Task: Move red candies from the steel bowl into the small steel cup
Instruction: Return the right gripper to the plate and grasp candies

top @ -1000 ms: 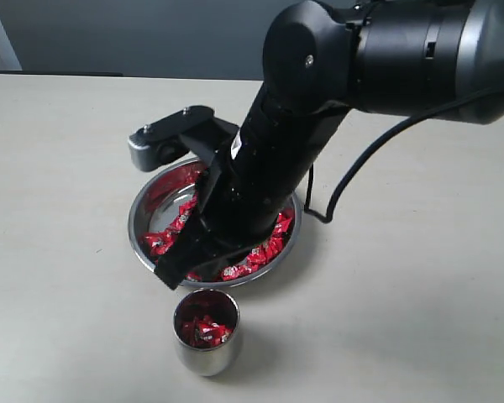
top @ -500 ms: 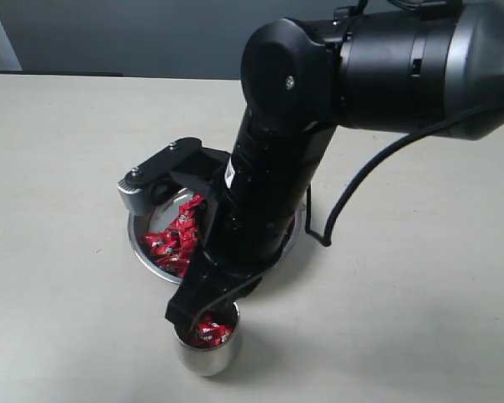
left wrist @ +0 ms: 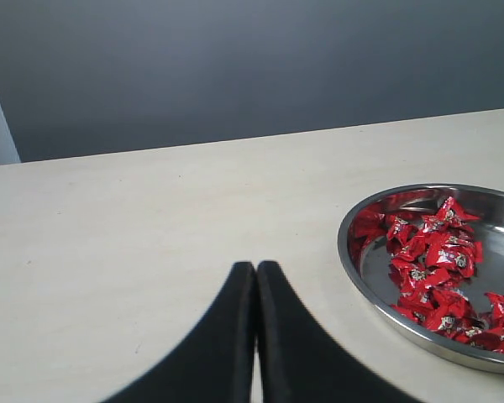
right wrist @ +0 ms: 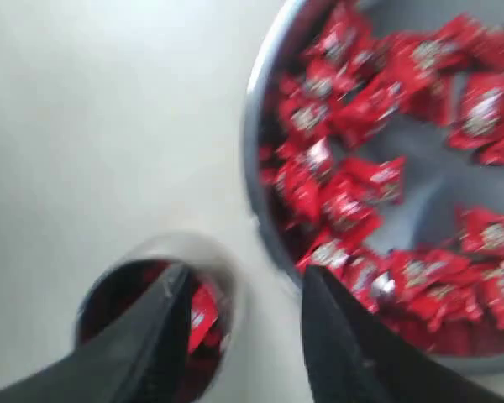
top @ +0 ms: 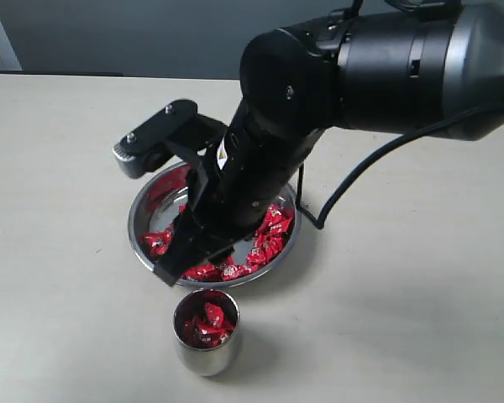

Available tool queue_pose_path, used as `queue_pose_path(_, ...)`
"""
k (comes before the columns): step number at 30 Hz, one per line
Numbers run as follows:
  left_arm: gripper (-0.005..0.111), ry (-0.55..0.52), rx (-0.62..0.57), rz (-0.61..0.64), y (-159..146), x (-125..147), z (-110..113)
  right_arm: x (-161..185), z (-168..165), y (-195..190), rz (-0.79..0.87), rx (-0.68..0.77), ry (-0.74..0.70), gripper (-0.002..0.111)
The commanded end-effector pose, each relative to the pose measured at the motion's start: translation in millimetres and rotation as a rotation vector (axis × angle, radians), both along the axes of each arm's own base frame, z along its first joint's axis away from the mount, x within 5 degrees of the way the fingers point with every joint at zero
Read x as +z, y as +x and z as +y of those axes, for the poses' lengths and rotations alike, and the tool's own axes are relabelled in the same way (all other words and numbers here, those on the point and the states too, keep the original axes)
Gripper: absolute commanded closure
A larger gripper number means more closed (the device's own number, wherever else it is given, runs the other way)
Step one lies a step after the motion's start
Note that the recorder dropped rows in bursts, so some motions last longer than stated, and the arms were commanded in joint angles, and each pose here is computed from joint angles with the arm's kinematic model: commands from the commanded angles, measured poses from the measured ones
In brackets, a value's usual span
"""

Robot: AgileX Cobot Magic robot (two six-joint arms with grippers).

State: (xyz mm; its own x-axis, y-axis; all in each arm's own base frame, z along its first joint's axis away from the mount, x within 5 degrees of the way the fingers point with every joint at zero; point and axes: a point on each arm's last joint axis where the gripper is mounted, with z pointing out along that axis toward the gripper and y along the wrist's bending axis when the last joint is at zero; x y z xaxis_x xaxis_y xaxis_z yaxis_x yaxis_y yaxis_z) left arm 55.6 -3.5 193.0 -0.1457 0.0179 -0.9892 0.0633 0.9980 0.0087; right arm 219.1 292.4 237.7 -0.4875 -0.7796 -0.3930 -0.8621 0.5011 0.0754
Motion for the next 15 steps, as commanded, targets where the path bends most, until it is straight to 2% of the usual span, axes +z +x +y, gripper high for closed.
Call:
queue_pose_path(1,0.106,-0.006,-0.001,-0.003,0,-1,0,-15,10,23,-0.165,-0.054,0.022,0.066)
queue_pose_path(10,0.106,-0.006,-0.001,-0.003,0,-1,0,-72,28,38,-0.156,-0.073,0.025,0.066)
queue_pose_path(13,0.106,-0.006,-0.001,-0.003,0,-1,0,-80,26,46,-0.148,-0.121,0.042,0.066)
queue_pose_path(15,0.106,-0.006,-0.001,-0.003,0,-1,0,-80,19,58,-0.14,-0.202,0.069,0.066)
